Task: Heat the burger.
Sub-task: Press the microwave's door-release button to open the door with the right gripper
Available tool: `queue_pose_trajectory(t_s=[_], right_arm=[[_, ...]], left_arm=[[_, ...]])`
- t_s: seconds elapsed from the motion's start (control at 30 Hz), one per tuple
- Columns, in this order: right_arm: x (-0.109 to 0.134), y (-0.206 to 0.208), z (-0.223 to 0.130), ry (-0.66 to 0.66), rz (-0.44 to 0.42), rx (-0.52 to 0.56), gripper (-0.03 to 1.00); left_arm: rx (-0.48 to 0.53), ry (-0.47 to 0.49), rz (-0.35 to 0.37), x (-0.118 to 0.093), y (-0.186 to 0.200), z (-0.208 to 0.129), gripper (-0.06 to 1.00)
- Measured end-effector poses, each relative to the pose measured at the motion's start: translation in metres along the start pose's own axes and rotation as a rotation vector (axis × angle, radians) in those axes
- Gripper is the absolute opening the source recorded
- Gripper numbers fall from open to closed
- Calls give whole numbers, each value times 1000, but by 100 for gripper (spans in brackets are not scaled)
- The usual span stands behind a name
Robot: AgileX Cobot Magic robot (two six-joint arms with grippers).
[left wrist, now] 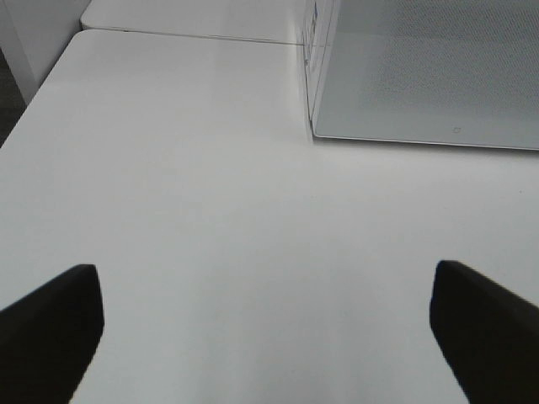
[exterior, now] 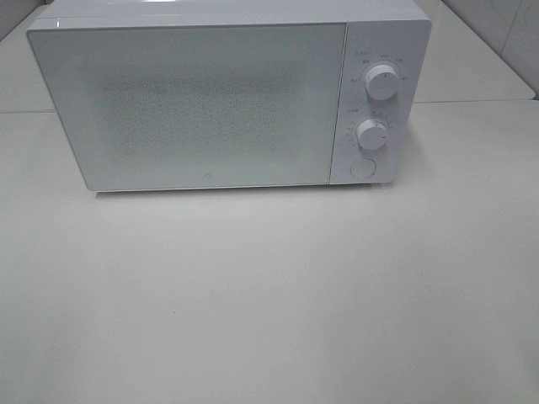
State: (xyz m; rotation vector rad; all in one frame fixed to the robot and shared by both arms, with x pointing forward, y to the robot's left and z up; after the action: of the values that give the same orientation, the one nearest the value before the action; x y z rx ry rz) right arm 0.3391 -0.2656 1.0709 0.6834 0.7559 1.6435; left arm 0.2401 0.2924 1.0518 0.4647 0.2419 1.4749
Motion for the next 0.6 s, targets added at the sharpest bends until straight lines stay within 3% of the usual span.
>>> queue_pose_trajectory(t_s=[0.1,0.3,0.6], right_arm=[[-11,33,-16,-52,5,-165,76],[-22,63,-38,-95,-56,-350,76],[-26,72,-73,-160,-136,-484,76]], left_arm=[[0,0,0,0,0,0,97],[0,0,0,0,0,0,97],[0,0,0,0,0,0,97]])
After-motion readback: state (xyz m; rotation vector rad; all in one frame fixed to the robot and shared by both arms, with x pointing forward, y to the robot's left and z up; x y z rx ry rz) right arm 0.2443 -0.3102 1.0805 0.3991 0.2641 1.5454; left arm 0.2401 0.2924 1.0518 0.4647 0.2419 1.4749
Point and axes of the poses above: a point on each arm's last joint axis where the gripper is mounted, y pointing back along that axis away from the gripper, x along the wrist's bending axis when the last joint is at zero, z = x × y, the point moved 1 cm from there along -y, pointing out along that axis toward the gripper, and after that the axes turned 12 degrees about -y, right-handed, at the moved point
